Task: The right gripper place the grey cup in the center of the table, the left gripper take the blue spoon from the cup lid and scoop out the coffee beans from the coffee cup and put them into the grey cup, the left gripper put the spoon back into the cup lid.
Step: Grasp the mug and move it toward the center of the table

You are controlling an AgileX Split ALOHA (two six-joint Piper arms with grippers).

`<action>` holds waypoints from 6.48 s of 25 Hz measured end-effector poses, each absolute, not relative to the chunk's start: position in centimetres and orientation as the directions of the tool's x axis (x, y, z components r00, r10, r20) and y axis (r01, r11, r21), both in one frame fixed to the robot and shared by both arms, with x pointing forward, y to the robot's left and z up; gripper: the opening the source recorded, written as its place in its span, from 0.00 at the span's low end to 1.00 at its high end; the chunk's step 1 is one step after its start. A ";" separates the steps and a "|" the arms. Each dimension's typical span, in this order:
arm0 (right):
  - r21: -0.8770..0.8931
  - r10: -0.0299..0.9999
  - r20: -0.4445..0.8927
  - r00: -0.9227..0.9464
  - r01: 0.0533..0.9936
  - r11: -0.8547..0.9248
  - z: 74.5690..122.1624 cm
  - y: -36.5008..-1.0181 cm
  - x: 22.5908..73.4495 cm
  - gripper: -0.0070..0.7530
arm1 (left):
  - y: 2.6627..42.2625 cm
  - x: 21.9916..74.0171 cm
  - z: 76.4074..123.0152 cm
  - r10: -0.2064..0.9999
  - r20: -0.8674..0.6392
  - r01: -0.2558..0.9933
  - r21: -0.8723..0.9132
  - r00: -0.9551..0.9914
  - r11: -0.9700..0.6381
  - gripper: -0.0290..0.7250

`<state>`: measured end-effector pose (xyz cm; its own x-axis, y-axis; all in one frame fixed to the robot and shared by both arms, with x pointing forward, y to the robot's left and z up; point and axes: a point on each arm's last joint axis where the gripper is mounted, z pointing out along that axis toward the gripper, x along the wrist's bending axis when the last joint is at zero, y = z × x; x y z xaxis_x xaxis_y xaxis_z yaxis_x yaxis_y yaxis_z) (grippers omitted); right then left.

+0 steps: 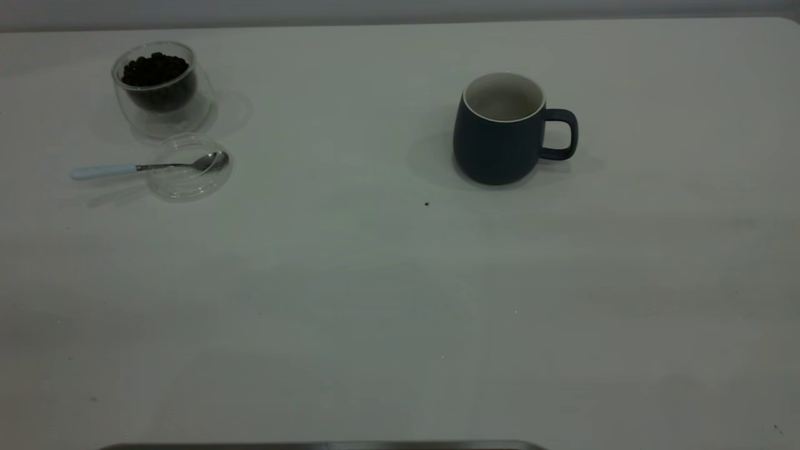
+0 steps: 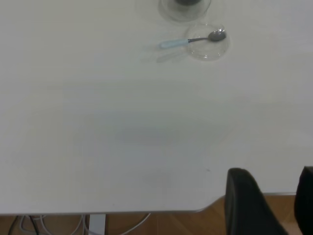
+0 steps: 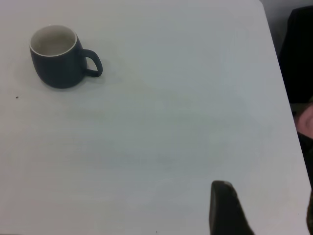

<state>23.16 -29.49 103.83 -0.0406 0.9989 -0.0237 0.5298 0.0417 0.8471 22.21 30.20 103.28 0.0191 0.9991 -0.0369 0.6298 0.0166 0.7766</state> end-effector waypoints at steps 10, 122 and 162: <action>0.847 0.999 -0.024 -0.048 0.529 0.046 103.8 -29.5 23.2 0.49 | 30.2 22.2 103.3 0.999 -0.037 0.630 0.777 0.019 0.017 0.46; 0.558 0.272 -0.163 -0.948 0.139 0.818 80.4 -19.3 67.6 0.49 | 30.2 22.2 103.3 0.999 -0.037 0.630 0.777 0.019 0.017 0.46; 0.618 0.157 -0.182 -0.971 0.011 0.786 79.7 -7.1 65.6 0.49 | 30.2 22.2 103.3 0.999 -0.040 0.630 0.776 0.018 0.019 0.46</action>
<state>65.59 -7.07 79.74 -0.9706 0.1571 -0.1822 0.0112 0.7860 0.6181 22.21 30.19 103.28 0.0181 0.9991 -0.0395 0.6298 0.0193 0.7765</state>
